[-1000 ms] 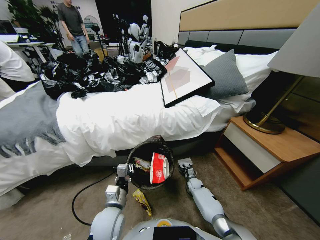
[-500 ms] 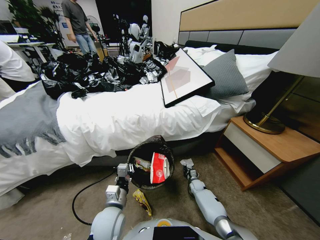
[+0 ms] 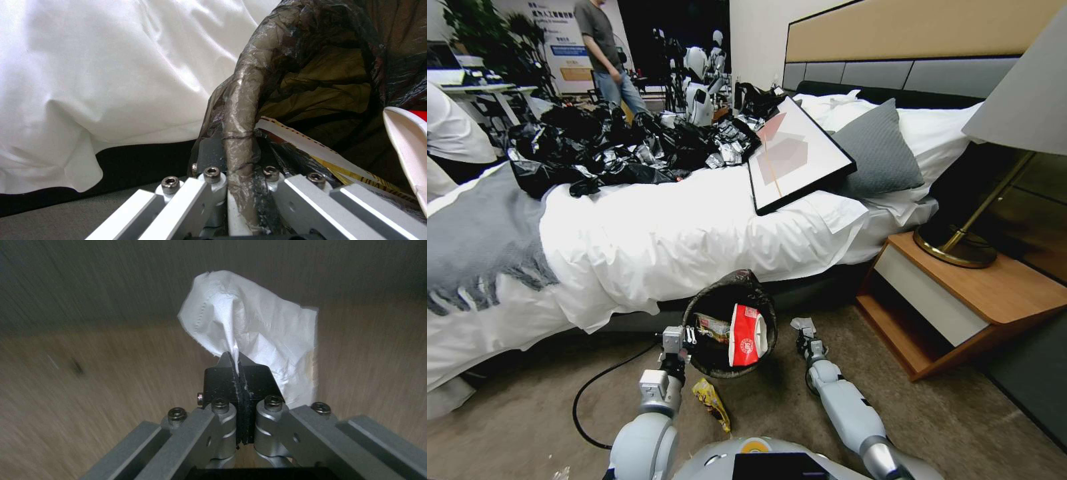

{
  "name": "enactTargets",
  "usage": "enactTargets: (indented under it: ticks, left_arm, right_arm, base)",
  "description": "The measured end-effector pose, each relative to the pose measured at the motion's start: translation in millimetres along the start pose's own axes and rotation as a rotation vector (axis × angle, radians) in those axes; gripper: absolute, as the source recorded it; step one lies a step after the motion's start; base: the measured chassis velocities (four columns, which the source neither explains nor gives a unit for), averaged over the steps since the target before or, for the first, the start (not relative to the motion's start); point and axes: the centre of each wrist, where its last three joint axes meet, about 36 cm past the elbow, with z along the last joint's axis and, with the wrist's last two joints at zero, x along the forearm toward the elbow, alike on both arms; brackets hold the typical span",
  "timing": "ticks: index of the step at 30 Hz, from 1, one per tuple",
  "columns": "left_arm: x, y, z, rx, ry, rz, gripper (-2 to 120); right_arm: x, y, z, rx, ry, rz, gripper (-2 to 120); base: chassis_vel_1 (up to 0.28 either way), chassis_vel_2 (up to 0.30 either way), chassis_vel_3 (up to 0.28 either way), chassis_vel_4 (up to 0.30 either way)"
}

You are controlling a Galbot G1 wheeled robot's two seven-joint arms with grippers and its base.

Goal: Pick up the trash bin, then pick up the garbage from the floor and place it into the trash bin.

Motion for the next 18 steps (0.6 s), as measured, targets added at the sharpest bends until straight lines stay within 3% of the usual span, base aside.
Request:
enactTargets:
  ticks: [3, 10, 15, 18]
  left_arm:
    - [-0.2, -0.1, 1.6, -0.002, 0.004, 0.002, 0]
    - [-0.3, 0.1, 2.3, -0.003, 0.006, 0.002, 0]
    - [-0.3, -0.1, 3.2, -0.004, 0.009, 0.004, 0]
    - [-0.3, -0.8, 3.2, -0.003, 0.009, 0.006, 0]
  right_arm:
    - [14.5, 7.5, -17.7, -0.008, -0.106, -0.005, 0]
    - [21.1, 9.8, -25.7, -0.014, -0.146, -0.012, 0]
    - [64.3, 15.8, -69.9, -0.029, -0.379, -0.103, 0]
    - [71.6, 15.0, -76.3, -0.029, -0.423, -0.133, 0]
  base:
    - [0.000, 0.000, 0.000, 0.000]
    - [0.000, 0.000, 0.000, 0.000]
    - [0.000, 0.000, 0.000, 0.000]
    - [0.000, 0.000, 0.000, 0.000]
